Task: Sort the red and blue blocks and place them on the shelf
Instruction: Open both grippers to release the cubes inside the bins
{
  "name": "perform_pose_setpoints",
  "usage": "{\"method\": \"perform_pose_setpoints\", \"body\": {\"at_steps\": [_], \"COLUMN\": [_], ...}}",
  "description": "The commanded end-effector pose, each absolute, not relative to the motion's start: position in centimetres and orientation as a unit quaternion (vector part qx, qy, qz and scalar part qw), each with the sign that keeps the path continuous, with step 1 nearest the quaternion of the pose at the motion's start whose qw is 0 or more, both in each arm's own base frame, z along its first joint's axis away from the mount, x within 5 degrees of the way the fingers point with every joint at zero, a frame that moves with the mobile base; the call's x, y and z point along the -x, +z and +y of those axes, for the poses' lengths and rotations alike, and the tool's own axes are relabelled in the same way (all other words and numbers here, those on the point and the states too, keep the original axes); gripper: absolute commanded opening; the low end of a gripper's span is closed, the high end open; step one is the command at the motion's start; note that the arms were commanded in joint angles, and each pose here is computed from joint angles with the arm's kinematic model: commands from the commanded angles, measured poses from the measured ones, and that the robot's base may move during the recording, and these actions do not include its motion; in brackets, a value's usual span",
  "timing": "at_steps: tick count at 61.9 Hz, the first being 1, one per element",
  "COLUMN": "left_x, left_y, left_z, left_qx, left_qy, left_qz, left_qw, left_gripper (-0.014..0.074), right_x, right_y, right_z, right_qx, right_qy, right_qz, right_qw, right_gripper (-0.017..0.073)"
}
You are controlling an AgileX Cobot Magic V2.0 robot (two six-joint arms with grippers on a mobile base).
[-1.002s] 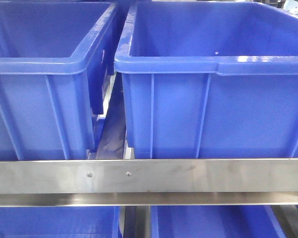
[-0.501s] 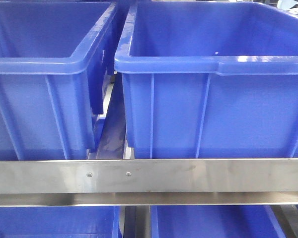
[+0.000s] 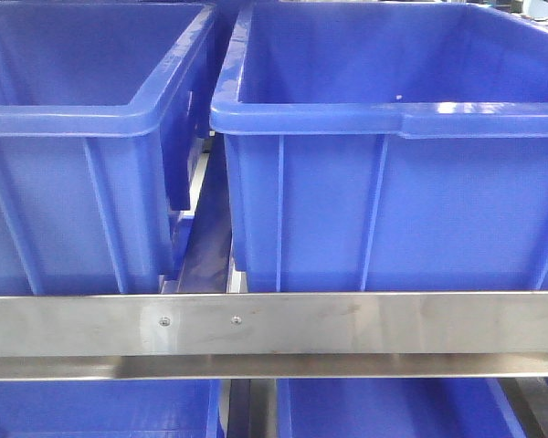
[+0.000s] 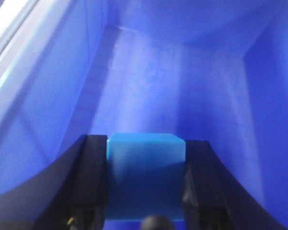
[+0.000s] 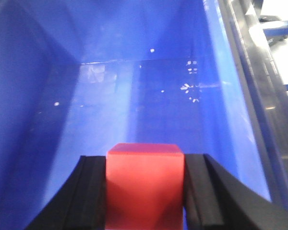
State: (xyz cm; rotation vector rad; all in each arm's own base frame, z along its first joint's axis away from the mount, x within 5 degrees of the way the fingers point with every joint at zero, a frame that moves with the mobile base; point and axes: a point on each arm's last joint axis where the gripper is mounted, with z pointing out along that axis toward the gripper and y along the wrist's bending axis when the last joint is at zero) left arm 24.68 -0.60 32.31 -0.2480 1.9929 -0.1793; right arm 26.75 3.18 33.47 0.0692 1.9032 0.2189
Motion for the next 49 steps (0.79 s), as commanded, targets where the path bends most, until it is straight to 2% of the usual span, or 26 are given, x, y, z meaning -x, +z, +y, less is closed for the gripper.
{"method": "perform_pose_setpoints", "body": {"at_steps": [1, 21, 26, 31, 37, 42, 49], "left_x": [-25.8, -27.1, -27.1, -27.1, -27.1, -27.2, -27.1], "left_y": [34.5, 33.9, 33.8, 33.9, 33.9, 33.9, 33.9], "left_z": [-0.6, -0.7, -0.7, -0.8, -0.8, -0.8, -0.8], "left_qx": [0.104, 0.109, 0.113, 0.114, 0.114, 0.114, 0.121], "left_qy": [-0.089, -0.091, -0.096, -0.099, -0.099, -0.1, -0.105], "left_qz": [0.797, 0.804, 0.804, 0.802, 0.801, 0.8, 0.799], "left_qw": [0.588, 0.577, 0.576, 0.578, 0.58, 0.581, 0.58], "left_gripper": [0.0125, 0.0125, 0.0129, 0.0141, 0.0237, 0.0391, 0.0523], "right_x": [-27.4, -27.8, -27.8, -27.9, -28.0, -28.0, -28.0], "right_y": [36.0, 35.8, 35.8, 35.8, 35.6, 35.5, 35.3], "right_z": [3.1, 3.1, 3.1, 3.1, 3.1, 3.1, 3.1], "right_qx": [-0.026, -0.027, -0.027, -0.027, -0.027, -0.027, -0.027], "right_qy": [0.093, 0.092, 0.092, 0.092, 0.092, 0.092, 0.092], "right_qz": [0.764, 0.761, 0.761, 0.761, 0.763, 0.767, 0.771], "right_qw": [0.637, 0.642, 0.642, 0.641, 0.639, 0.635, 0.63], "right_gripper": [0.0052, 0.0057, 0.0106, 0.0218, 0.0402, 0.05, 0.0519]}}
